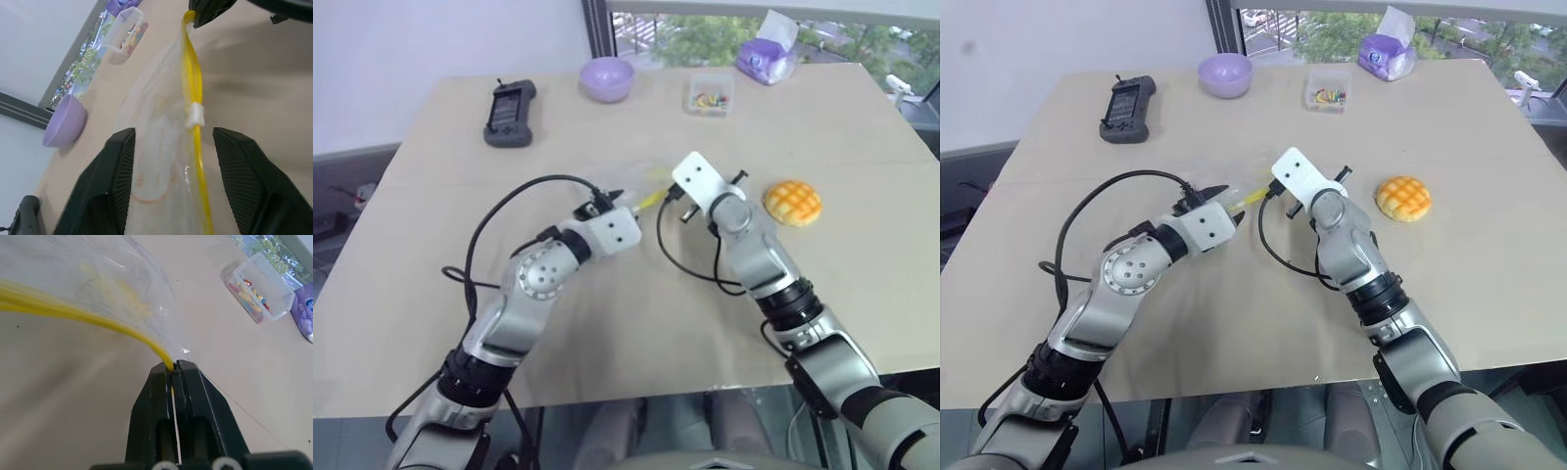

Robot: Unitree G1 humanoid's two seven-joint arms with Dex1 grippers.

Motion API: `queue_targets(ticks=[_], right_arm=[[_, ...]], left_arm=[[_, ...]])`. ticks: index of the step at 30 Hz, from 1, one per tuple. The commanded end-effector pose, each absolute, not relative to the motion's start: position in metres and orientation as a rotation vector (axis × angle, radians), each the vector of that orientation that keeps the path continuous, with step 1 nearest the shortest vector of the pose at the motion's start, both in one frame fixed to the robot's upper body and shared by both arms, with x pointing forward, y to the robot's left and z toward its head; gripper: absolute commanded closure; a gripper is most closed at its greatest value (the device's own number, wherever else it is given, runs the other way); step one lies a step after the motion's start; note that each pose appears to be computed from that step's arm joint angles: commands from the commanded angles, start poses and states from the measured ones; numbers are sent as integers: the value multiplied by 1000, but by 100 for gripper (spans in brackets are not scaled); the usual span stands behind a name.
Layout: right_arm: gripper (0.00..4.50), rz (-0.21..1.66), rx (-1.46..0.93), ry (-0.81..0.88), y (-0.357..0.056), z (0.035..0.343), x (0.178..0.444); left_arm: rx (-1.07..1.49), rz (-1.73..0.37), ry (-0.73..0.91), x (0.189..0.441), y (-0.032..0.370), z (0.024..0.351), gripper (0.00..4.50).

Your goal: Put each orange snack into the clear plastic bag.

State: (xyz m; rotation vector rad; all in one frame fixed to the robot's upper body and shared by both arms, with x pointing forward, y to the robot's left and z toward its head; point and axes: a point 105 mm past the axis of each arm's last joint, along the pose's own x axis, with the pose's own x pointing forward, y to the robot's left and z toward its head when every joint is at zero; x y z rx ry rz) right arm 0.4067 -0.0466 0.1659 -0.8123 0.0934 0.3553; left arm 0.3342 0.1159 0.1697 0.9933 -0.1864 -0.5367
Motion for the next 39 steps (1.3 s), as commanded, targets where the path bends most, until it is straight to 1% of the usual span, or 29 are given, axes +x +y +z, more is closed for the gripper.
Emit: queue_targets(ticks=[1,2,3,4,9,11,14,17,20,22,26,29,34,37,38,39], right_arm=[[450,354,-808,18,-40,184,403],[450,355,-809,18,-40,184,404],[450,355,-809,17,-40,184,404],[450,356,-809,16,-39,184,403],[450,361,-812,10,-38,185,403],[450,421,-832,-17,-32,186,400],[367,472,-810,-94,-26,192,393],[231,522,-848,-153,-23,194,386],[231,586,-838,-231,-21,198,377],[231,620,-851,-245,-24,197,371],[231,650,-907,-209,-40,188,367],[231,658,-889,-170,-51,186,363],[231,678,-623,-78,-52,192,359],[231,661,-311,29,-51,190,363],[231,661,-248,46,-50,190,363],[269,661,-208,64,-49,189,363]], left_arm=[[1005,-512,-218,333,118,180,338],[1005,-512,-220,333,118,180,375],[1003,-512,-222,333,118,180,431],[1001,-513,-223,332,117,180,446],[1017,-506,-210,332,120,177,446],[1029,-502,-209,333,121,177,446],[1036,-514,-214,333,119,175,450],[1039,-516,-226,334,117,175,450],[1053,-529,-257,338,113,175,450],[1044,-534,-277,340,112,175,450],[1047,-539,-288,345,117,170,450],[1016,-543,-290,349,121,168,450],[971,-562,-302,352,120,166,450],[955,-574,-306,353,117,162,450],[952,-576,-307,354,117,161,450],[951,-577,-308,354,117,161,450]])
